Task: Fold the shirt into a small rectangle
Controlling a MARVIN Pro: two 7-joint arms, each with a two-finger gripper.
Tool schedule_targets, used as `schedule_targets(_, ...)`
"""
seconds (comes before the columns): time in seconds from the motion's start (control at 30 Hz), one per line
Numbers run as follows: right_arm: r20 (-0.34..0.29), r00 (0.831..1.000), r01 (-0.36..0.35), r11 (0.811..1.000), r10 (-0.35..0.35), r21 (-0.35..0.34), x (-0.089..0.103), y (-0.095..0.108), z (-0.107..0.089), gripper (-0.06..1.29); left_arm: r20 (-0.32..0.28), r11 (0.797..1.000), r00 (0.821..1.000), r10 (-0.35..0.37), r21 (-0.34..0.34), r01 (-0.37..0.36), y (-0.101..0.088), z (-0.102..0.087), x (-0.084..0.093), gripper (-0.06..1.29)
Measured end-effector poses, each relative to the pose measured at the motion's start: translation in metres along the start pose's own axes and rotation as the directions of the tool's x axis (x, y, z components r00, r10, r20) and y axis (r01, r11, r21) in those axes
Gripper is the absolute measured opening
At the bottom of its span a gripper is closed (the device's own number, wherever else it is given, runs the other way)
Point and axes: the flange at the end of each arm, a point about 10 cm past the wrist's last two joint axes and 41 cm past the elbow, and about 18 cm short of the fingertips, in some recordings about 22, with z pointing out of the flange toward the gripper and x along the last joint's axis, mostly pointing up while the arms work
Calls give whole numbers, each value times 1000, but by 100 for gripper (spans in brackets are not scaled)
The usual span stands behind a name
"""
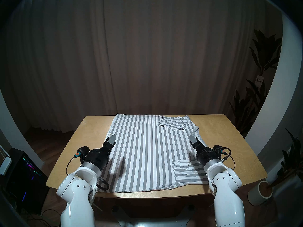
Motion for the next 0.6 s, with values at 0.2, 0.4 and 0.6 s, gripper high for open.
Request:
schedule_targets(0.2,32,989,-144,988,142,49,8,-2,-13,125,52,996,994,-92,-15,93,-3,-13,0,124)
schedule_targets(0.4,41,974,-223,973,221,54,19,8,-32,125,88,986,983,-164,28,162,-15,-32,3,124)
schedule_targets(0.6,54,968,-249,968,246,44,34,21,-55,125,105,971,968,-228,94,219,-24,-57,11,124)
